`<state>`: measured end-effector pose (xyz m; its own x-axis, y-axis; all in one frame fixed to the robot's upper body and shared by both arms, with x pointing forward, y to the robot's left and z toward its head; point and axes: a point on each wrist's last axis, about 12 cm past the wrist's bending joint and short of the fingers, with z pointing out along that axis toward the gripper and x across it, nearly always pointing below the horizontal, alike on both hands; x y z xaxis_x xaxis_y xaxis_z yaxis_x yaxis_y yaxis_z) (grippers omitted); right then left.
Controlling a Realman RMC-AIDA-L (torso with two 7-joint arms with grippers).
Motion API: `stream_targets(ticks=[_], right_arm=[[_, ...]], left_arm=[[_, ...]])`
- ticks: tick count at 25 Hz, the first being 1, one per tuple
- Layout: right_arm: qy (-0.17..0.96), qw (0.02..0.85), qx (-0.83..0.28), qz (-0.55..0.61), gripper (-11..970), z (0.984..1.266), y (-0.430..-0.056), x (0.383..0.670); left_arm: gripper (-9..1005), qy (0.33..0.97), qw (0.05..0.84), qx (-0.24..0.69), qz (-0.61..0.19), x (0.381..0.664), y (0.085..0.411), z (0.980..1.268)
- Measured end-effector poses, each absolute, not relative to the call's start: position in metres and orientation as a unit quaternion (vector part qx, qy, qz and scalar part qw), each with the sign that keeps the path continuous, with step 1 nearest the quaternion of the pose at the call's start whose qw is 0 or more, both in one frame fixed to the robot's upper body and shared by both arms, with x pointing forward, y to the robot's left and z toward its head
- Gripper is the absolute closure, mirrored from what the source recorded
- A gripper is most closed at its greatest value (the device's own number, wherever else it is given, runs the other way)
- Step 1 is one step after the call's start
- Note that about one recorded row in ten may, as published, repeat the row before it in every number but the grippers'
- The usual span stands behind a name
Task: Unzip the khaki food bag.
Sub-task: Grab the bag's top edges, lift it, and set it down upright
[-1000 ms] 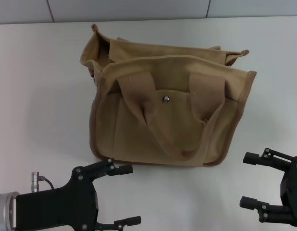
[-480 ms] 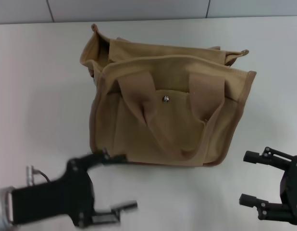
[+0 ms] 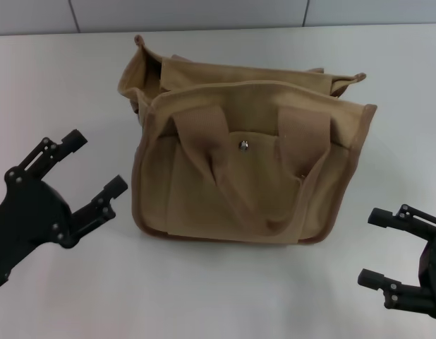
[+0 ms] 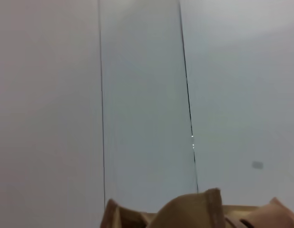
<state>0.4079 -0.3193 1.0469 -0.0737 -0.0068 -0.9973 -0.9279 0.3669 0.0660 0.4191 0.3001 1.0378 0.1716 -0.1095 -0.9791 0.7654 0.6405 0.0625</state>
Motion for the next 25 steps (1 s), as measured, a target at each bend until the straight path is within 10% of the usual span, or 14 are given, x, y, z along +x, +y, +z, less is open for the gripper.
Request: stream_targets(ticks=[25], right_arm=[[0.605, 0.561, -0.385, 0.414, 183, 1.048, -0.318, 0.410]], left_arm=[[290, 0.615, 0.668, 0.295, -0.298, 0.464, 0.260, 1.022]])
